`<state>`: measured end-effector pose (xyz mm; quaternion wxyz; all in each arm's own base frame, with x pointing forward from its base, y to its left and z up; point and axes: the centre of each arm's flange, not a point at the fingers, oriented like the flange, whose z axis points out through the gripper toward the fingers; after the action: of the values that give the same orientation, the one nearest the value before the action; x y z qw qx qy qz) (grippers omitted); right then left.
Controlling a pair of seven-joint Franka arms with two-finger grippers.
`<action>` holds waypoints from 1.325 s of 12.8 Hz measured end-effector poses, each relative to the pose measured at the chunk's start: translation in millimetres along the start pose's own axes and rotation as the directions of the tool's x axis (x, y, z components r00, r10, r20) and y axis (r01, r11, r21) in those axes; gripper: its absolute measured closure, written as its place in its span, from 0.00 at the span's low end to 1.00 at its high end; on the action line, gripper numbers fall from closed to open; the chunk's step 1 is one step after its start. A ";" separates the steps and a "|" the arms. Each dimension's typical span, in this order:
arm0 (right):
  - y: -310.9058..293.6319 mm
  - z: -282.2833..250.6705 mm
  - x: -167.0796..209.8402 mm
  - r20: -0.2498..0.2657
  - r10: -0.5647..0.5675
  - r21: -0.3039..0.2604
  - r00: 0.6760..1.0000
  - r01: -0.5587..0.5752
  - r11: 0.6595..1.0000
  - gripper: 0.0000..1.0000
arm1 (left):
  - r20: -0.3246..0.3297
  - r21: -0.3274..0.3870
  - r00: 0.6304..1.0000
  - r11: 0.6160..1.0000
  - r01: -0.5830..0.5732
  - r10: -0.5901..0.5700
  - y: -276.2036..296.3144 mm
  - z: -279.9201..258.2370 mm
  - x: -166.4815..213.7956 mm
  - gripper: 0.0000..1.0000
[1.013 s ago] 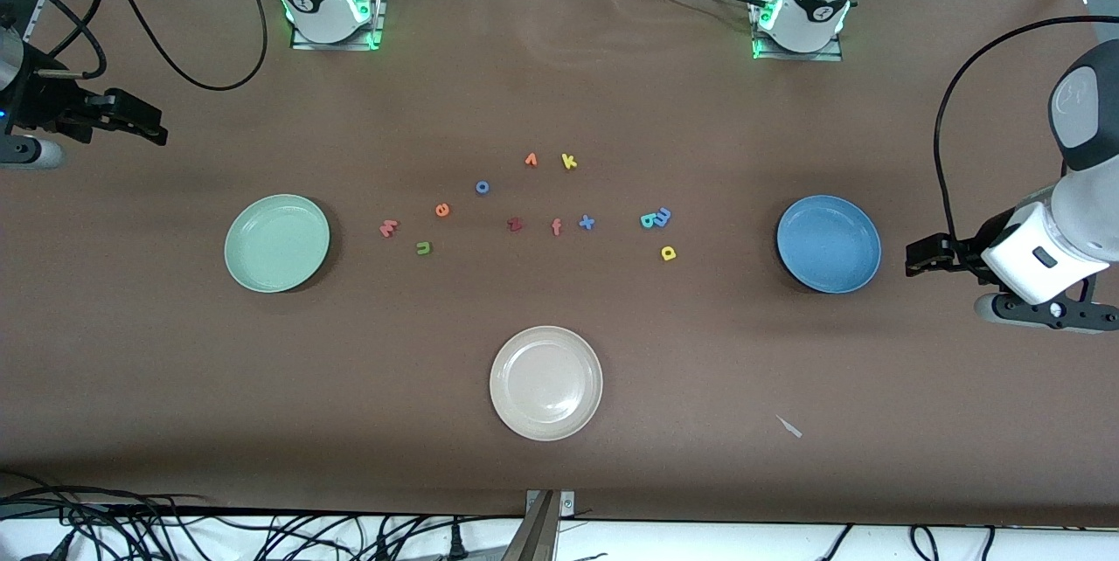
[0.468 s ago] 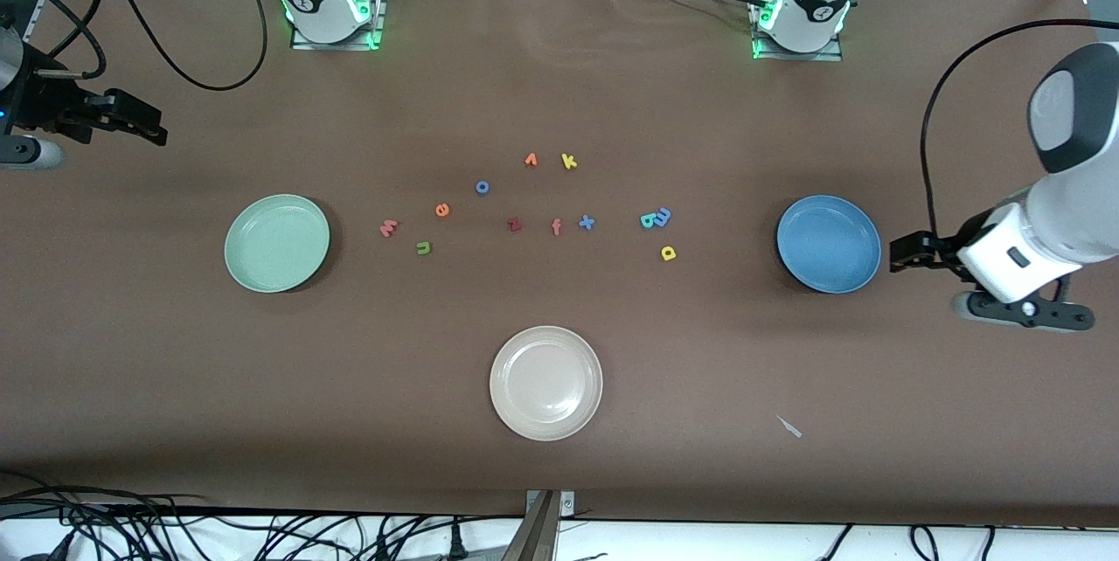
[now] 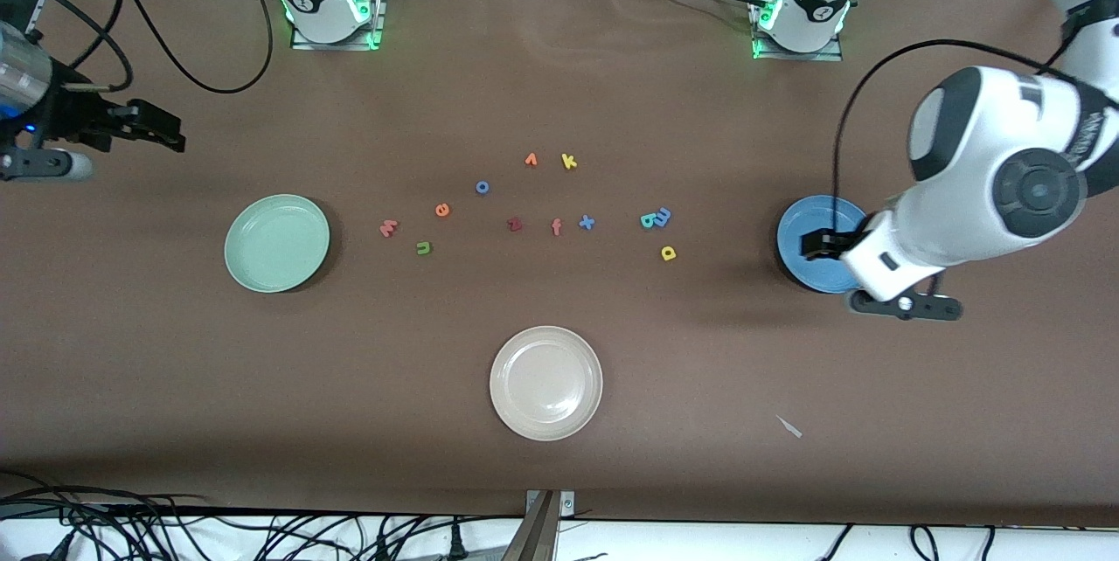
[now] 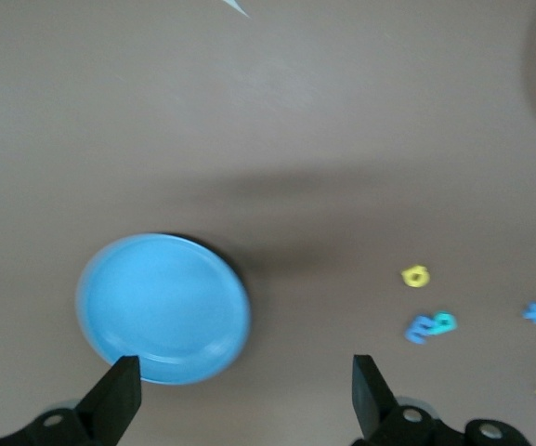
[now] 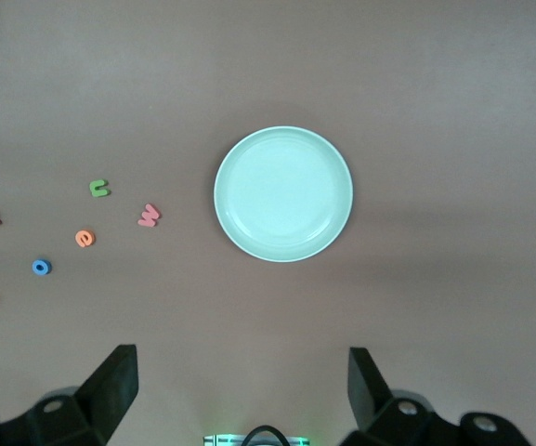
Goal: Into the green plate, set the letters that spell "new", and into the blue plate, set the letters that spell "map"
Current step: 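Move both grippers down to the yellow letter and the pink W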
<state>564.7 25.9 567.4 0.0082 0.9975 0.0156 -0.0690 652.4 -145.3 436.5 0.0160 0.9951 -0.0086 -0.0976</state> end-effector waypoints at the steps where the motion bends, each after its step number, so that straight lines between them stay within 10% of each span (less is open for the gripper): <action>1: -9.2 7.4 5.6 0.006 -0.015 -0.003 1.000 0.015 1.000 0.00 | 0.035 -0.043 0.998 0.998 0.053 -0.052 13.1 13.3 0.2 0.00; 5: -41.9 38.5 28.3 0.013 -0.056 -0.013 0.998 0.056 0.998 0.00 | 0.128 -0.027 0.961 0.968 0.250 -0.245 59.1 74.7 7.1 0.00; 10: -107.1 98.4 42.3 -0.009 0.140 -0.027 0.990 -0.140 0.990 0.00 | 0.075 -0.049 0.890 0.890 0.453 -0.449 112.9 150.8 21.5 0.00; 17: -171.0 211.0 23.2 -0.082 0.487 0.046 0.870 -0.485 0.874 0.00 | 0.014 -0.122 0.823 0.816 0.565 -0.568 133.2 233.9 -1.2 0.02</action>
<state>553.1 193.5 352.8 0.0124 0.9715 -0.2360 -0.0196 603.9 -285.4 211.9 0.0466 0.9508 0.2938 -0.0869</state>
